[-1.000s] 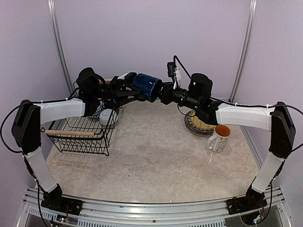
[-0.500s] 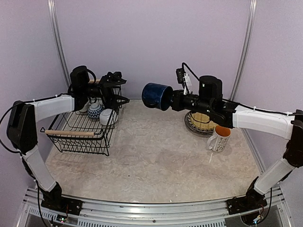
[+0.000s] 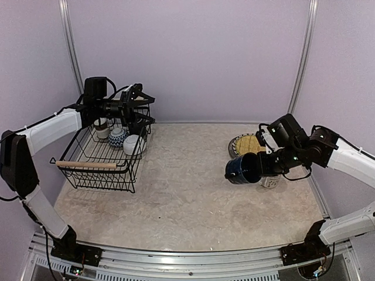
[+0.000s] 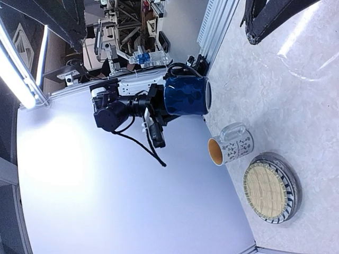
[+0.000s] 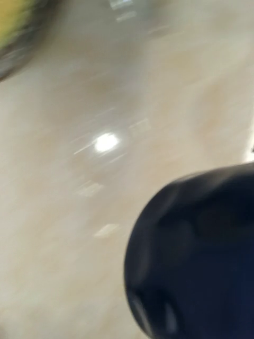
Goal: Unload the mixed dishes from the dish rack
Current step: Place the cup at the center of the board.
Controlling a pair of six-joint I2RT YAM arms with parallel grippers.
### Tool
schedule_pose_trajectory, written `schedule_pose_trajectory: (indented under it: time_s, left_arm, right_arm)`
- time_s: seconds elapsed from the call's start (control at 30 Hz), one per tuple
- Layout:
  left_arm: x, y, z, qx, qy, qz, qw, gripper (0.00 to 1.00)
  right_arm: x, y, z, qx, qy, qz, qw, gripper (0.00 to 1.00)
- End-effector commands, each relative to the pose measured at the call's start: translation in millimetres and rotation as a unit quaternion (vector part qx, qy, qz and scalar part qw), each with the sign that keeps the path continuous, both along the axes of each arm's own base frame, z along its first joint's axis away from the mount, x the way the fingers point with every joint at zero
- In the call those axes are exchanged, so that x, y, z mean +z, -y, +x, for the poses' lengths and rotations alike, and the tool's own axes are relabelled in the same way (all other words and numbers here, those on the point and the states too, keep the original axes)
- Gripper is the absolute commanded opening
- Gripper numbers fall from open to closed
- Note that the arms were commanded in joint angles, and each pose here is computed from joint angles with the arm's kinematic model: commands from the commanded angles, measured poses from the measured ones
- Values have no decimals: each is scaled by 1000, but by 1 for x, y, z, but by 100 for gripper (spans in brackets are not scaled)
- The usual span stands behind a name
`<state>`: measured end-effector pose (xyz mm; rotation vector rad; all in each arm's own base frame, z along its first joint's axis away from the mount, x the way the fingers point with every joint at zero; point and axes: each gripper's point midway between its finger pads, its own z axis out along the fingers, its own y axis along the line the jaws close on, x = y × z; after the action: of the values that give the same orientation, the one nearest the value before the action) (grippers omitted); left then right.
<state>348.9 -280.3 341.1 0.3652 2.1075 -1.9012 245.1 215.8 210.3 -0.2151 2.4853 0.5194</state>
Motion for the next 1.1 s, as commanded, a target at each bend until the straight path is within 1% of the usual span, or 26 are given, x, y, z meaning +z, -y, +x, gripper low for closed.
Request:
schedule_pose_trajectory:
  time_s: [0.0, 0.07, 0.13, 0.2, 0.33, 0.5, 0.6, 0.7, 0.83, 1.07]
  left_arm:
    - [2, -3, 2, 22, 19, 16, 999, 99]
    - [4, -4, 1, 26, 26, 19, 999, 99]
    - [5, -4, -1, 28, 31, 22, 999, 99]
    - [5, -3, -2, 30, 35, 26, 999, 99]
    - [9, 0, -6, 28, 45, 32, 998, 99]
    - [13, 2, -12, 26, 58, 39, 997, 99]
    - [15, 1, -12, 26, 59, 38, 997, 99]
    - [13, 0, -10, 29, 56, 40, 997, 99]
    - [14, -1, -10, 30, 57, 40, 997, 99]
    - [14, -2, -11, 35, 63, 48, 996, 99]
  right_arm:
    - [-45, 46, -55, -55, -136, -60, 987, 0]
    - [-65, 70, -67, -89, -172, -118, 974, 0]
    - [-78, 89, -72, -128, -192, -158, 960, 0]
    - [-88, 99, -68, -156, -197, -158, 955, 0]
    - [-111, 113, -58, -189, -214, -134, 949, 0]
    - [-127, 136, -47, -227, -216, -135, 940, 0]
    - [-126, 157, -39, -261, -204, -160, 930, 0]
    - [-121, 167, -29, -281, -183, -160, 928, 0]
    - [-123, 177, -16, -292, -171, -162, 927, 0]
    - [-135, 181, 1, -282, -177, -159, 929, 0]
